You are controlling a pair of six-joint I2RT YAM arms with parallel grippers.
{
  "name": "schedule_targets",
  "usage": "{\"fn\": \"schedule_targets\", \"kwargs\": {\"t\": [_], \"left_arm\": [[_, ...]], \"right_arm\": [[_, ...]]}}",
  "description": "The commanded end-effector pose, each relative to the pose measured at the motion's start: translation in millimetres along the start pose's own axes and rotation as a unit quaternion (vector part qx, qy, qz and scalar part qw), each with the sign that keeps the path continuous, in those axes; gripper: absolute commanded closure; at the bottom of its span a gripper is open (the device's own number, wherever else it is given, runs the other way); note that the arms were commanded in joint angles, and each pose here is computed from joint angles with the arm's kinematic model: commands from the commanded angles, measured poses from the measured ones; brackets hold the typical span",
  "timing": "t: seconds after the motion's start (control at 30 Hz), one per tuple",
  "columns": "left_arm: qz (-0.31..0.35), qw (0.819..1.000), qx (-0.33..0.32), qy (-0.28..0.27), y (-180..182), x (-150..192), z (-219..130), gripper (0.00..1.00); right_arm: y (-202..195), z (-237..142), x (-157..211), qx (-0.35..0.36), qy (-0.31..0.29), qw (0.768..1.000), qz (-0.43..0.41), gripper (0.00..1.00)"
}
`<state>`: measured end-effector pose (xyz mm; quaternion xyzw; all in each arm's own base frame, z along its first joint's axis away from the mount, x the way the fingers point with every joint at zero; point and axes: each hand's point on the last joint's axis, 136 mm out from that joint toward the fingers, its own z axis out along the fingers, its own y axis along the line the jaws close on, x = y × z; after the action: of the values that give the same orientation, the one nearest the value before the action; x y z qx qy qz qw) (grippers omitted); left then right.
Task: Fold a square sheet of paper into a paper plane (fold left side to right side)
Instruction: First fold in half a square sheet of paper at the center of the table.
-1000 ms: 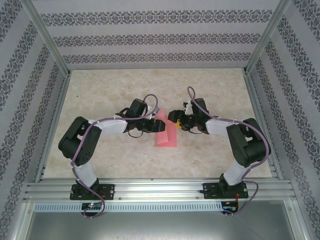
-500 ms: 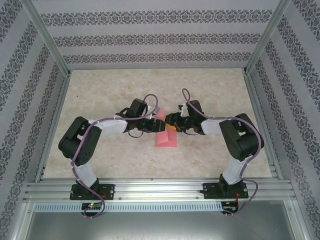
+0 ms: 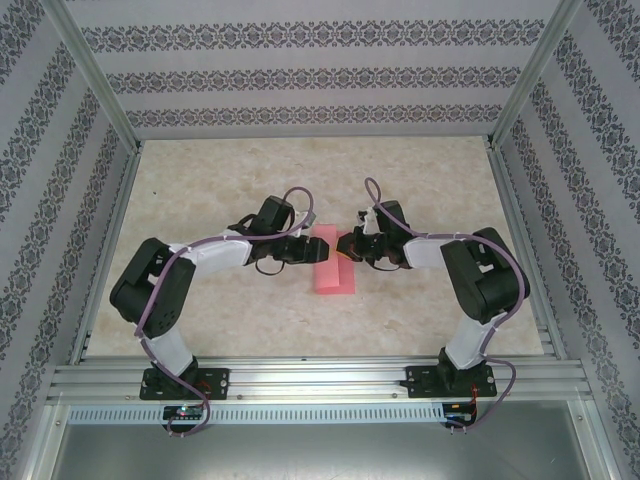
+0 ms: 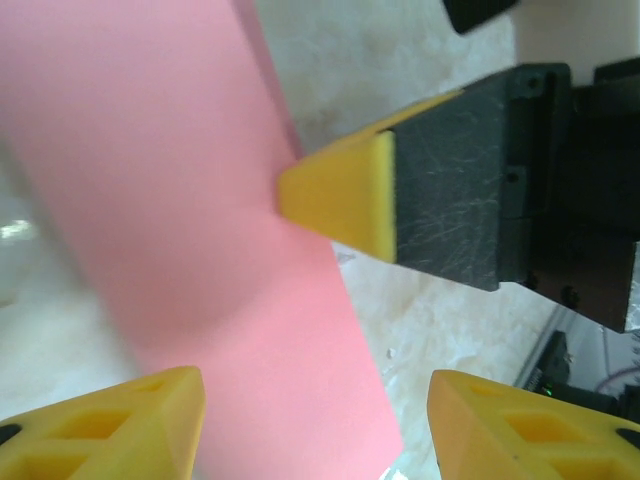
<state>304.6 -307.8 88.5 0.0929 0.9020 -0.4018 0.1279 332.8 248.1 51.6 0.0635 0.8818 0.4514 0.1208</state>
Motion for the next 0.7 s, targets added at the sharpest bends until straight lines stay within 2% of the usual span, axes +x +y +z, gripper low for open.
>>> {"fn": "schedule_targets", "kwargs": {"t": [0.0, 0.2, 0.33, 0.5, 0.67], "left_arm": [[-0.013, 0.997, -0.078, -0.012, 14.1, -3.8, -9.8, 0.38], [-0.054, 0.992, -0.113, 0.007, 21.2, -1.5, 6.5, 0.39], [-0.066, 0.992, -0.106, 0.015, 15.2, -1.5, 21.0, 0.39], [-0.086, 0.988, -0.128, 0.013, 21.1, -3.1, 28.9, 0.46], [-0.101, 0.986, -0.134, 0.009, 24.5, -5.1, 35.6, 0.47]], "right_arm": [[-8.6, -15.6, -3.5, 0.035, -0.013, 0.999, -0.026, 0.98], [-23.7, -28.3, -3.7, 0.070, -0.020, 0.997, -0.025, 0.97], [-29.3, -31.8, -4.6, 0.084, -0.021, 0.996, -0.026, 0.96], [-32.9, -30.6, -6.4, 0.092, -0.021, 0.995, -0.023, 0.95], [-34.1, -28.2, -10.4, 0.098, -0.020, 0.995, -0.026, 0.94]]}}
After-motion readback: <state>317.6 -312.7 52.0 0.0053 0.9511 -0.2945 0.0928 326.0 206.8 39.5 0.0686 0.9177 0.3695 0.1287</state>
